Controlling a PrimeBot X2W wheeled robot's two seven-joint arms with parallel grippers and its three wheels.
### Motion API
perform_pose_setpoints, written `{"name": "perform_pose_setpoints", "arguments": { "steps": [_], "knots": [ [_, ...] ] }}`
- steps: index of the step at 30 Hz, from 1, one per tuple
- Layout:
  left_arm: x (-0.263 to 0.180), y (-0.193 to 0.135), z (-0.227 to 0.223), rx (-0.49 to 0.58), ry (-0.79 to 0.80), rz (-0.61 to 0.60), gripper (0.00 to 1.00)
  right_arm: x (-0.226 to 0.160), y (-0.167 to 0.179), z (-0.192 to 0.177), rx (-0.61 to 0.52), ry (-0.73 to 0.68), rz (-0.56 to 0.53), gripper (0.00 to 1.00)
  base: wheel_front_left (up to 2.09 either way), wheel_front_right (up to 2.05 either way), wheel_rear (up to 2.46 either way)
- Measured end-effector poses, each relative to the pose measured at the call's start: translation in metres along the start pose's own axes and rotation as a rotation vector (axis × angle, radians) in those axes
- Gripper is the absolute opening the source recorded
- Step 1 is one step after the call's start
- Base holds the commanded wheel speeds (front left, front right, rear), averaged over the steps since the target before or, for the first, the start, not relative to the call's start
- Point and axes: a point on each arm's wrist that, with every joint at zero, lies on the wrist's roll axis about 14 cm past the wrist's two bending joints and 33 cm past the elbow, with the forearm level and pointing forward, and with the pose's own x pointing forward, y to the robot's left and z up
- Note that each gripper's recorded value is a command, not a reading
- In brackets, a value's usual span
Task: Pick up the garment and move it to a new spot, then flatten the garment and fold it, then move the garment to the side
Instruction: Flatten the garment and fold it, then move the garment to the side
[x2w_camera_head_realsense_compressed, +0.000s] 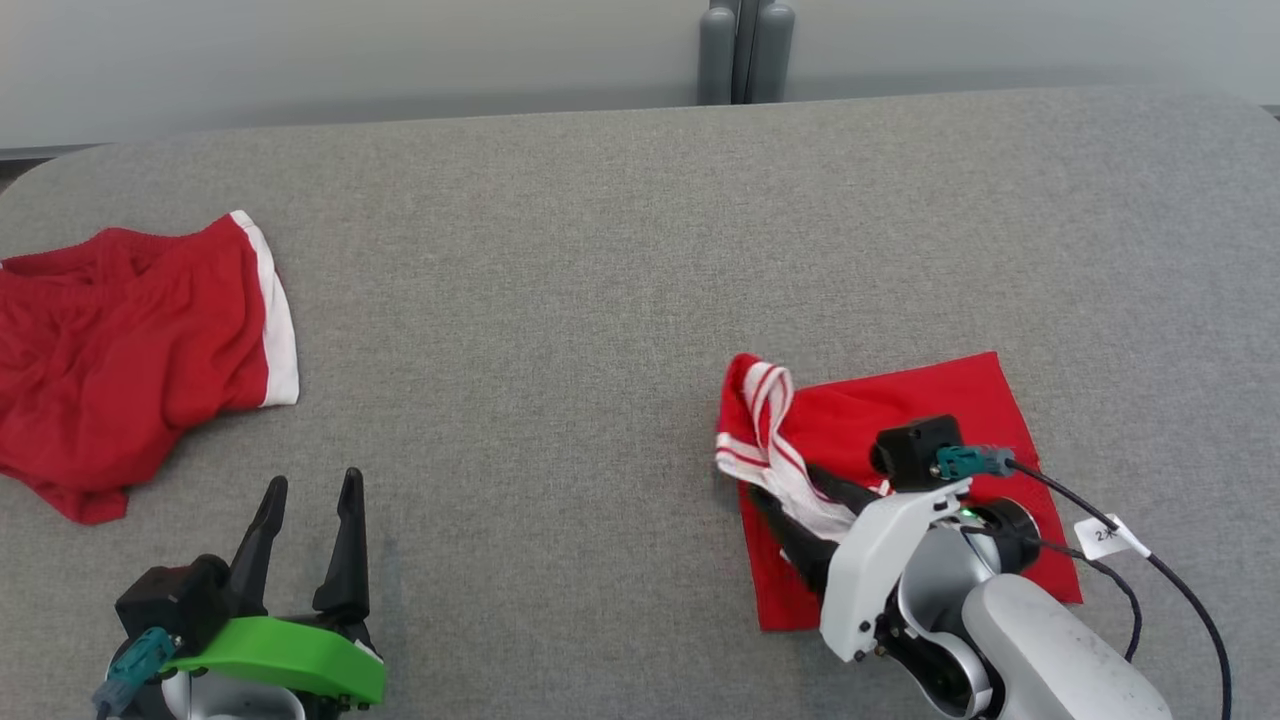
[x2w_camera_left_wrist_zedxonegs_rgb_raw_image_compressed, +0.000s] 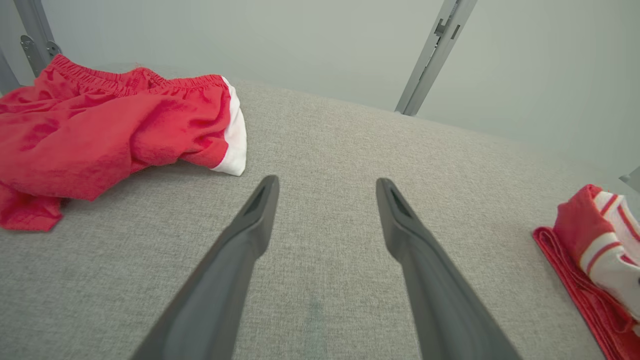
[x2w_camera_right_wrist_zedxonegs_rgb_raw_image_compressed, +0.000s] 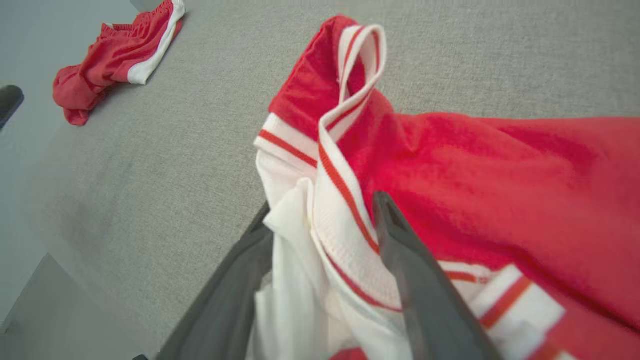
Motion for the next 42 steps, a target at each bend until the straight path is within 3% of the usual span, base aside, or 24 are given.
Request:
{"name": "perform_pose_setpoints", "arguments": {
  "steps": [6,10,12,15,19,21,35,36,37,42],
  "knots": [
    [0.001,0.000,-0.002,0.001,0.007,-0.006,1.00,0.001,0.040,0.020,-0.012,-0.073,0.123,1.00,0.00,0.00,0.00],
    [0.002,0.002,-0.001,0.007,0.004,-0.003,1.00,-0.007,0.054,0.055,-0.008,-0.204,0.175,1.00,0.00,0.00,0.00],
    [0.003,0.007,0.001,0.008,-0.002,0.012,1.00,-0.011,0.041,0.077,0.031,-0.279,0.138,1.00,0.00,0.00,0.00],
    [0.005,0.011,0.005,0.009,-0.012,0.022,1.00,-0.020,-0.009,0.086,0.066,-0.317,-0.017,1.00,0.00,0.00,0.00],
    [0.008,0.004,-0.001,0.002,0.003,0.004,1.00,-0.044,-0.101,0.051,0.099,-0.224,-0.282,1.00,0.00,0.00,0.00],
    [0.009,-0.002,-0.003,0.000,0.006,-0.014,1.00,-0.053,-0.122,0.030,0.153,-0.178,-0.341,1.00,0.00,0.00,0.00],
    [0.010,0.011,0.002,0.013,-0.007,0.017,1.00,-0.044,-0.139,-0.039,0.291,0.067,-0.376,1.00,0.00,0.00,0.00],
    [0.009,0.011,0.001,0.013,-0.006,0.017,1.00,-0.041,-0.138,-0.037,0.284,0.074,-0.360,0.44,0.00,0.00,0.00],
    [0.009,0.010,0.000,0.015,-0.003,0.010,1.00,-0.037,-0.135,-0.033,0.270,0.079,-0.334,0.00,0.00,0.00,0.00],
    [0.012,0.000,0.004,0.006,-0.019,-0.011,1.00,-0.015,-0.102,0.009,0.058,0.057,-0.144,0.00,0.00,0.00,0.00]
  ]
}}
